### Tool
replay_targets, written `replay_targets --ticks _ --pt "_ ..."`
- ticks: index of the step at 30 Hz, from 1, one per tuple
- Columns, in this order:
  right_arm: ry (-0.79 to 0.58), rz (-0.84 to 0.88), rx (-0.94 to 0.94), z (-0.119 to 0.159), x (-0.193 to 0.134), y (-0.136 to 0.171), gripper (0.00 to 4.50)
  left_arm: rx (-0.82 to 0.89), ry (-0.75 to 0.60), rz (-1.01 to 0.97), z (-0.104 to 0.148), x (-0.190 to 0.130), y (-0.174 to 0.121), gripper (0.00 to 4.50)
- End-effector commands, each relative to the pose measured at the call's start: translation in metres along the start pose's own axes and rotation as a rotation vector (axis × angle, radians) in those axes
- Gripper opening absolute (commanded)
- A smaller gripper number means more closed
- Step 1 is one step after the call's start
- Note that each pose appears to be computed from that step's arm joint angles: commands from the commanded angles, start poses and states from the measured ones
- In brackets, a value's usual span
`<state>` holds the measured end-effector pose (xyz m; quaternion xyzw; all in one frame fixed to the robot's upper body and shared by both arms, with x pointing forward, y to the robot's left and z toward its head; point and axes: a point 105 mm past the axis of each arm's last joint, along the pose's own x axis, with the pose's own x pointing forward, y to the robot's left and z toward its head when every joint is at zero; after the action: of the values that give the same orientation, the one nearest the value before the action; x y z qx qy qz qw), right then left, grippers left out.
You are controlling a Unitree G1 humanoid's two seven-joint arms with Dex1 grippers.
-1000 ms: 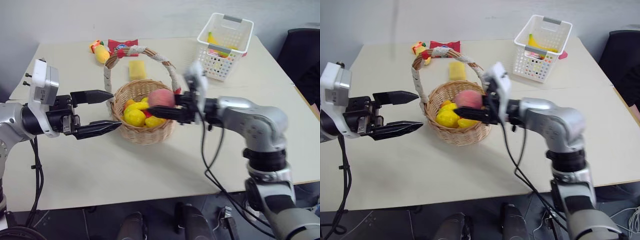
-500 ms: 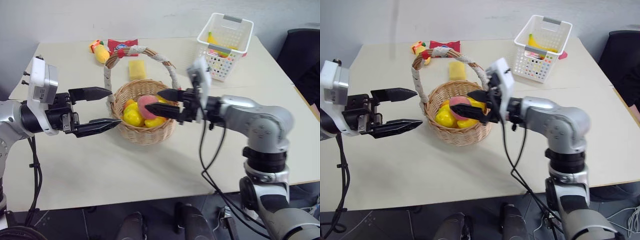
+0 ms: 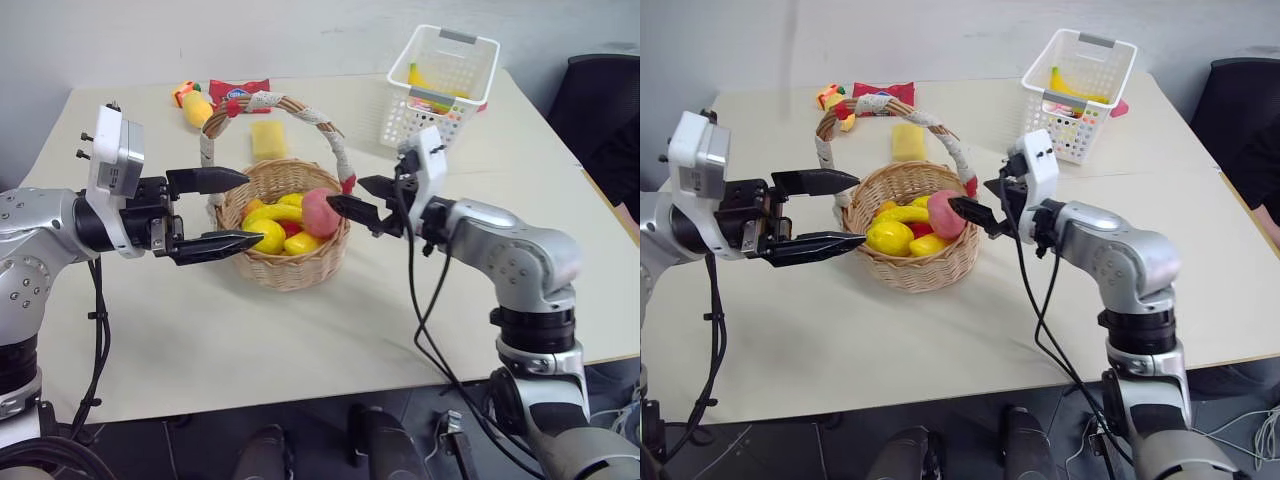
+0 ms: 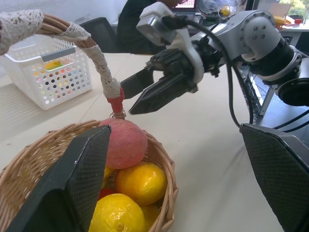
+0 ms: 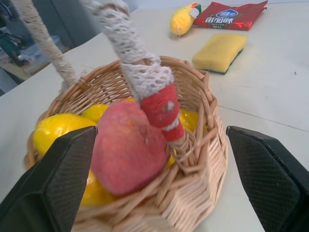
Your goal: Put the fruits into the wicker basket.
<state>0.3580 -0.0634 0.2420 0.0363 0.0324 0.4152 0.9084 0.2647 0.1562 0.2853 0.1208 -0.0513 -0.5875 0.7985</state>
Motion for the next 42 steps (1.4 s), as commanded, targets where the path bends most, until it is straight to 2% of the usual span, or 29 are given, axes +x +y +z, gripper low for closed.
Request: replay_targets --ticks 1,2,6,7,12,13,14,19,24,27,33,37,42 --pt "-0.093 -0.013 -0.067 0.02 0.01 -0.004 4.05 0.057 -0.021 0.008 0.011 -0.001 0.001 4.5" --pt "-0.101 -0.011 -0.07 0.021 0.01 -0.005 3.9 0.059 -0.022 0.009 0.011 -0.001 0.0 4.5" --pt "-0.132 0.025 -0.07 0.025 0.008 -0.002 2.57 0.061 -0.024 0.014 0.012 -0.001 -0.001 4.5" --pt "-0.137 0.034 -0.07 0.026 0.007 0.0 2.36 0.06 -0.026 0.016 0.012 -0.001 -0.001 4.5" --pt "-0.161 0.071 -0.088 0.028 -0.003 0.007 0.59 0.061 -0.036 0.012 0.012 0.002 -0.002 4.5" --pt "-0.18 0.074 -0.105 0.033 -0.01 0.006 0.33 0.063 -0.04 0.007 0.013 0.004 -0.002 4.5" --pt "-0.202 0.064 -0.133 0.04 -0.021 0.004 0.27 0.064 -0.046 0.0 0.013 0.006 -0.002 4.5" --pt "-0.228 -0.107 -0.251 0.064 -0.078 -0.027 0.26 0.065 -0.078 -0.039 0.017 0.014 -0.003 4.5" --pt "-0.152 -0.382 -0.329 0.07 -0.163 -0.07 0.26 0.059 -0.116 -0.098 0.018 0.028 -0.005 4.5" --pt "-0.101 -0.551 -0.308 0.053 -0.204 -0.091 0.26 0.044 -0.139 -0.132 0.016 0.038 -0.003 4.5" --pt "-0.087 -0.693 -0.244 0.018 -0.236 -0.107 0.26 0.03 -0.162 -0.184 0.014 0.051 -0.001 4.5" --pt "-0.062 -0.667 -0.212 -0.002 -0.246 -0.097 1.58 0.018 -0.162 -0.205 0.011 0.055 0.001 4.5" --pt "-0.053 -0.517 -0.188 0.009 -0.265 -0.057 3.3 0.002 -0.154 -0.213 0.006 0.053 0.003 4.5"
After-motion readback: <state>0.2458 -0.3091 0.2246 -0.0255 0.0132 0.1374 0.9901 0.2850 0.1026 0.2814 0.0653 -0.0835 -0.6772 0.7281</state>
